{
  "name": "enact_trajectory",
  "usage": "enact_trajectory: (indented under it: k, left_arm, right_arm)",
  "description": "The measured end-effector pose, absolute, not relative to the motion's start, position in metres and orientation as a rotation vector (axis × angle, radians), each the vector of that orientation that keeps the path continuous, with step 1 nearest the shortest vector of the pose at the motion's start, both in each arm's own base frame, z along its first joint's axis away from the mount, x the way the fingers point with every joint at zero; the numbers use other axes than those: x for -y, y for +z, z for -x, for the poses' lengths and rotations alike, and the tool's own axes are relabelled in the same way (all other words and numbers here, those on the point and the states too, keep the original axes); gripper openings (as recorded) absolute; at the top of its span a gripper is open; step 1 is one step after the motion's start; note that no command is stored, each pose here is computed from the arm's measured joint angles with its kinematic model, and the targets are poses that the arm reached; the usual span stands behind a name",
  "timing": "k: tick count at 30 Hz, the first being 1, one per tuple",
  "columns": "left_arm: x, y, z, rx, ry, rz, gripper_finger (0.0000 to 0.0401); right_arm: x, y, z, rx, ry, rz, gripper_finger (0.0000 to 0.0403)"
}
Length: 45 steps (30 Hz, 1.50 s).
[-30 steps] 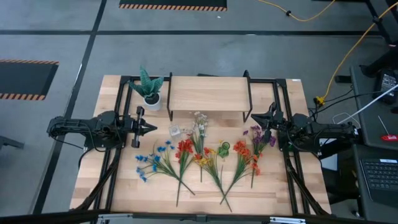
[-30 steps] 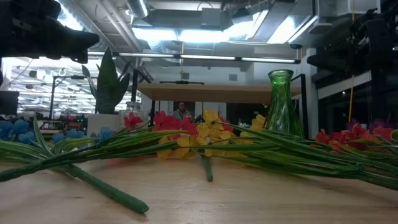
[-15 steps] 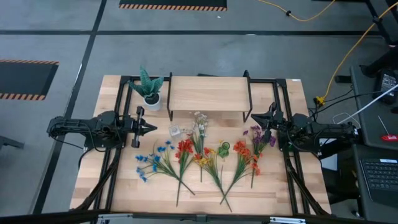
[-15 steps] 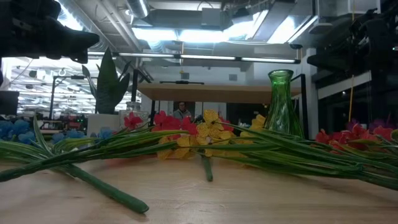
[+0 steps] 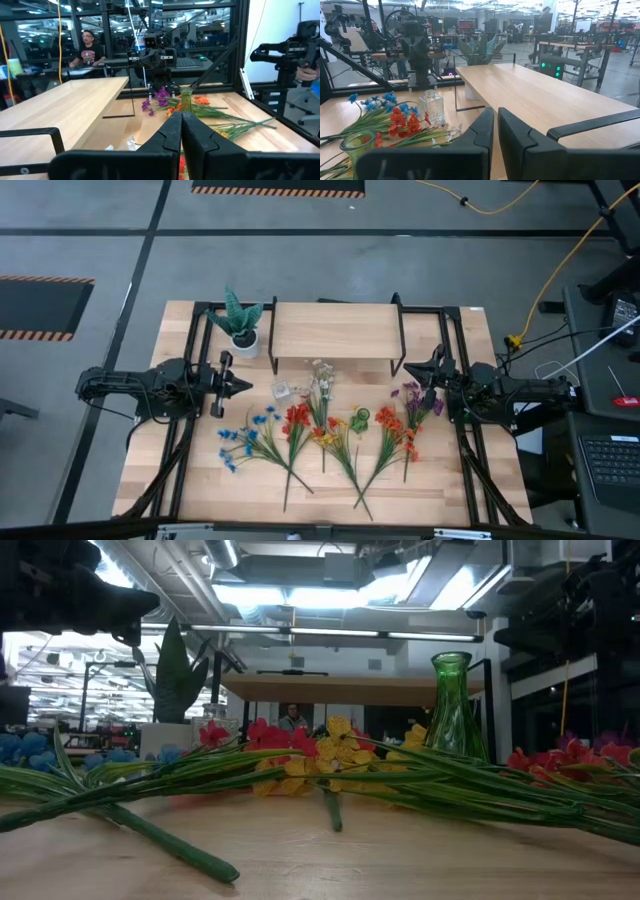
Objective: Pick and place flowers into a vace then onto a shelf
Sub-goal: Put the yellow flowers into the green vase
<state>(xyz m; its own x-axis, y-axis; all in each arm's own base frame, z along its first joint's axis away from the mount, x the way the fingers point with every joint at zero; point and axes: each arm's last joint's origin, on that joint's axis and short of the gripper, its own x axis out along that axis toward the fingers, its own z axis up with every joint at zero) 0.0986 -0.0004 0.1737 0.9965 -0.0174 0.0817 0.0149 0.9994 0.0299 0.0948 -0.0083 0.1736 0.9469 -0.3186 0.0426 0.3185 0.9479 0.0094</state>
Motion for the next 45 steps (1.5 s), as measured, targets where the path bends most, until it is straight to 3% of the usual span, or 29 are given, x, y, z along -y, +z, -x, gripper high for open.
enact_trajectory:
  k: [17, 22, 32, 45]
  left_arm:
    - [0.000, 0.175, -0.099, 0.096, 0.000, -0.131, 0.0002]
    - [-0.001, 0.170, -0.104, 0.030, 0.035, -0.127, 0.0003]
    - [-0.002, 0.191, -0.116, -0.037, 0.049, -0.178, 0.0002]
    - [-0.012, 0.190, -0.124, -0.064, 0.131, -0.147, 0.0003]
  right_arm:
    - [0.003, 0.173, -0.096, 0.036, -0.207, 0.006, 0.0029]
    - [0.000, 0.173, -0.096, 0.041, -0.188, 0.009, 0.0007]
    - [-0.003, 0.204, -0.091, 0.087, -0.180, 0.038, 0.0003]
    - [-0.004, 0.221, -0.110, -0.053, -0.266, 0.093, 0.0001]
